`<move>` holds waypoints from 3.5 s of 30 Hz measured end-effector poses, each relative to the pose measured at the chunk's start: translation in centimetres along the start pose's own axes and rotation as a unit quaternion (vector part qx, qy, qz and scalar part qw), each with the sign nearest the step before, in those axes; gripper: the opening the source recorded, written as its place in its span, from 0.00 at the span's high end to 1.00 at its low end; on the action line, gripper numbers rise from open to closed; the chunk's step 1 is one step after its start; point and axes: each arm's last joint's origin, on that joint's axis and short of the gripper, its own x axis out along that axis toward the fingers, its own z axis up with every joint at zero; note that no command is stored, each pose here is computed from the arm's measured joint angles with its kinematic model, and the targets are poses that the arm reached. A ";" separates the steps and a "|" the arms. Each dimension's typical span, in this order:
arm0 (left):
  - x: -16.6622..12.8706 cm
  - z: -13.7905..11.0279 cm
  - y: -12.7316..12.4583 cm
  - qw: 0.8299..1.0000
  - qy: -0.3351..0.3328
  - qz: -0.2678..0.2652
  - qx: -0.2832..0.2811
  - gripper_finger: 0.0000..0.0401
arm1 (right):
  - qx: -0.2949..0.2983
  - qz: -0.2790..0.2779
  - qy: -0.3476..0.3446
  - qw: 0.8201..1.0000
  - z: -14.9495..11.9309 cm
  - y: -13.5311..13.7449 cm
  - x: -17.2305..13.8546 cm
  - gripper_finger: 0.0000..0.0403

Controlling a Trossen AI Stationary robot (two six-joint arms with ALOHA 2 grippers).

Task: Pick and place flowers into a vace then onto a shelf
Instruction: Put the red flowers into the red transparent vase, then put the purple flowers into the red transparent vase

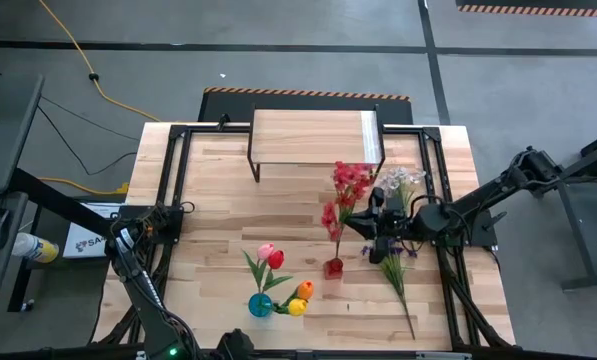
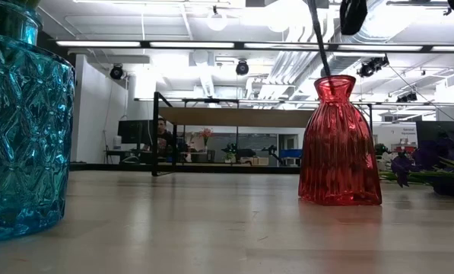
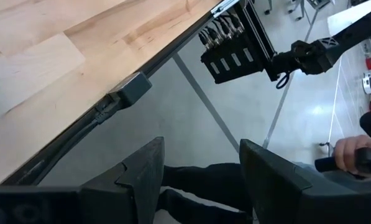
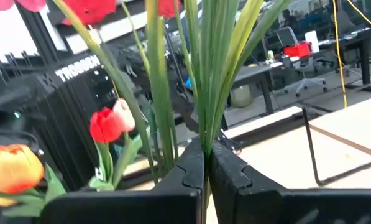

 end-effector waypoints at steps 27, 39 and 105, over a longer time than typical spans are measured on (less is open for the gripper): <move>0.0 0.0 0.0 1.000 -0.001 0.000 0.000 0.40 | -0.036 0.009 0.074 0.997 -1.4 -0.3 -0.1 0.94; 0.0 0.0 0.0 1.000 -0.001 0.000 0.000 0.40 | -0.012 0.063 0.141 0.988 -2.2 -0.8 0.1 0.76; 0.0 0.0 0.1 1.000 -0.005 0.004 0.007 0.40 | 0.281 -0.163 0.639 0.697 -8.8 -1.1 -8.1 0.53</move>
